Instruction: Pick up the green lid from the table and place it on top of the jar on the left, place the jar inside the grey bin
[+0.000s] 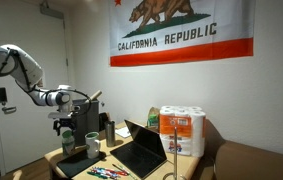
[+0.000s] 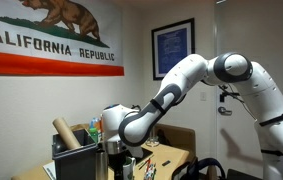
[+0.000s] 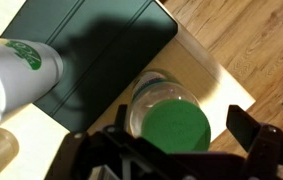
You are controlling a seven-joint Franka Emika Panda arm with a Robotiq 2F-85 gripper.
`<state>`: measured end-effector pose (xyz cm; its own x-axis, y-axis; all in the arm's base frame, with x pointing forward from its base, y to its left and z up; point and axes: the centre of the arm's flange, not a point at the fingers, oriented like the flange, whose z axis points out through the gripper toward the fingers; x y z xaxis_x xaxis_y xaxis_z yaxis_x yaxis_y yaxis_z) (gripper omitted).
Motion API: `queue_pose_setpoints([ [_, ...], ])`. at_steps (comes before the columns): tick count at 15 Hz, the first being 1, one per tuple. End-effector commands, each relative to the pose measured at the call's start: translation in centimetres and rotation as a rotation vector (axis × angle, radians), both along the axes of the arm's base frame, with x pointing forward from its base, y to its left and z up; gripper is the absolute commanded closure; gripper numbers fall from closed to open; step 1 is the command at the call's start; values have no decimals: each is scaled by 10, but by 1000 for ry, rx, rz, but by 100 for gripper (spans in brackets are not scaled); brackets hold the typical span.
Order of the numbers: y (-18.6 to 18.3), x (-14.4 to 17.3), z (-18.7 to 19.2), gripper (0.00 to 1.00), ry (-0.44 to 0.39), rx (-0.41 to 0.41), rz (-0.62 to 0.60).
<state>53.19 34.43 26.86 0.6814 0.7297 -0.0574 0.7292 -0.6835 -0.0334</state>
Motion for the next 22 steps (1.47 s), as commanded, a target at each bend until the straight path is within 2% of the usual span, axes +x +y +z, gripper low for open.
queue_pose_setpoints([
  [1, -4, -4, 3, 0, -23, -2, 5],
  [12, 1, 3, -15, 0, -59, 28, 28],
  [22, -1, 5, -21, 0, -73, 17, 45],
])
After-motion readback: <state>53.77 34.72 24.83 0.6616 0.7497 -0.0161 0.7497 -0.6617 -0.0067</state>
